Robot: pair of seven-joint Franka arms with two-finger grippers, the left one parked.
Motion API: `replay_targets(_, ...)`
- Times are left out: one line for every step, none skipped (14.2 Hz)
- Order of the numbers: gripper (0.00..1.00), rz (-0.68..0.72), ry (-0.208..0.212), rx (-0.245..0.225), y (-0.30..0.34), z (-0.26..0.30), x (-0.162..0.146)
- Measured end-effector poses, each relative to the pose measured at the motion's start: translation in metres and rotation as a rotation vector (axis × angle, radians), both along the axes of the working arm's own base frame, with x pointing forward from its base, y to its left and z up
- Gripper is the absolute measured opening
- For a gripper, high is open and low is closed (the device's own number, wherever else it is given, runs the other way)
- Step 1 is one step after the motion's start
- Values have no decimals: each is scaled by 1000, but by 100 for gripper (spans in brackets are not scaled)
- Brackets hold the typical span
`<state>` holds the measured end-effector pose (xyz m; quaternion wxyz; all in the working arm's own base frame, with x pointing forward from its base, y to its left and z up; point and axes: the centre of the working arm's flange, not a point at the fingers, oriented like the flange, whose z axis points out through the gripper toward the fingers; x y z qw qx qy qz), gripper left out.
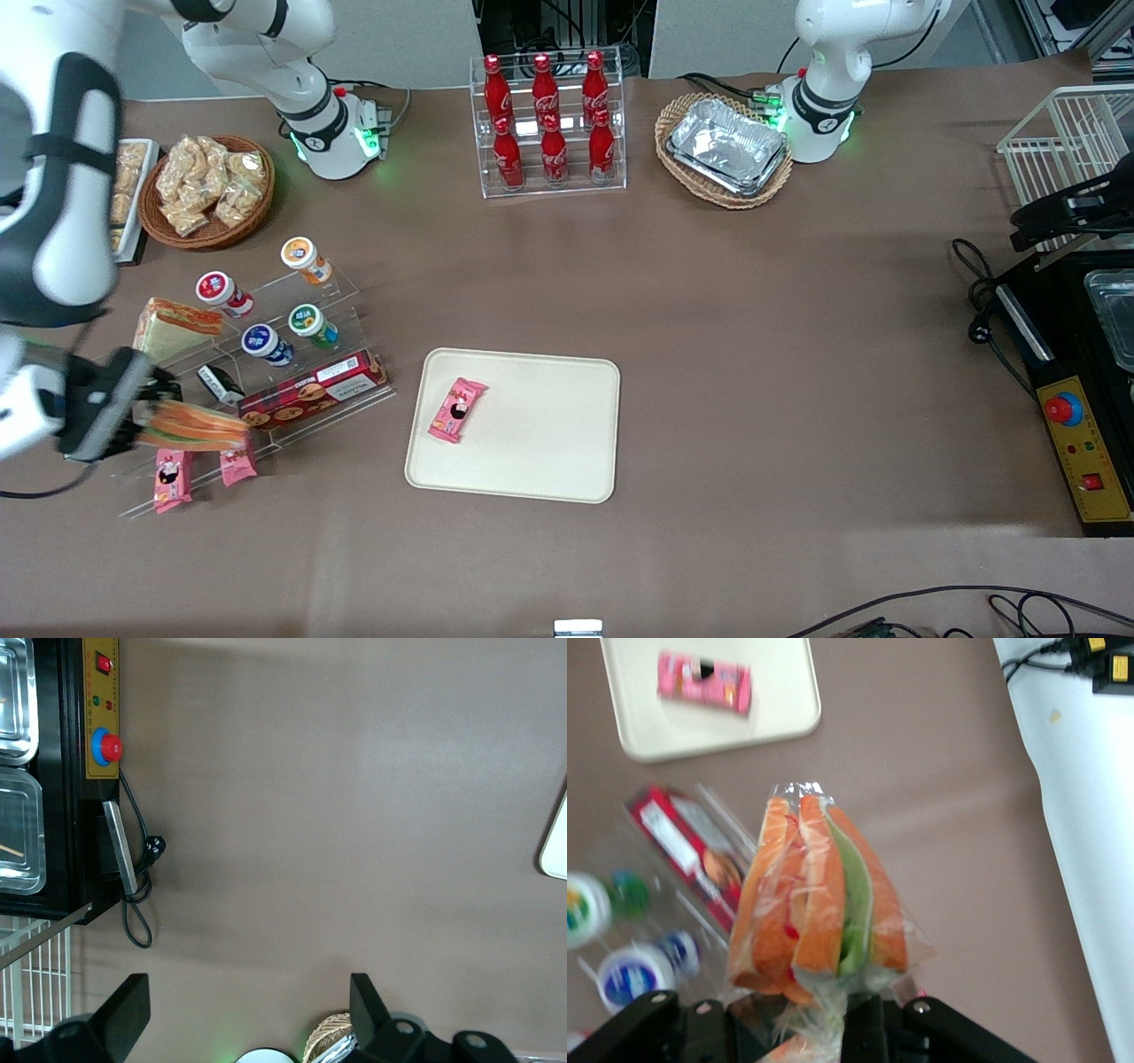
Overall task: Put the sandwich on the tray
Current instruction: 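Carry the held sandwich over the cream tray with the right gripper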
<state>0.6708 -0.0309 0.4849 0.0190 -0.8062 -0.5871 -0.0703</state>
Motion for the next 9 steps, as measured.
replay_targets(18,-35,10,7,31,1,1)
replay_targets(18,-66,21,13,60,1,0)
replay_targets(18,-90,33,14,87,-1,-1)
replay_targets(18,-102,47,11,114,-6,-3)
replay_targets(19,-96,62,6,139,-14,-6)
replay_targets(19,-81,77,-2,165,-24,-8)
replay_targets(19,-58,86,-11,188,-35,-10)
replay_targets(19,-34,84,-21,211,-48,-11)
replay_targets(19,-8,78,-29,233,-61,-12)
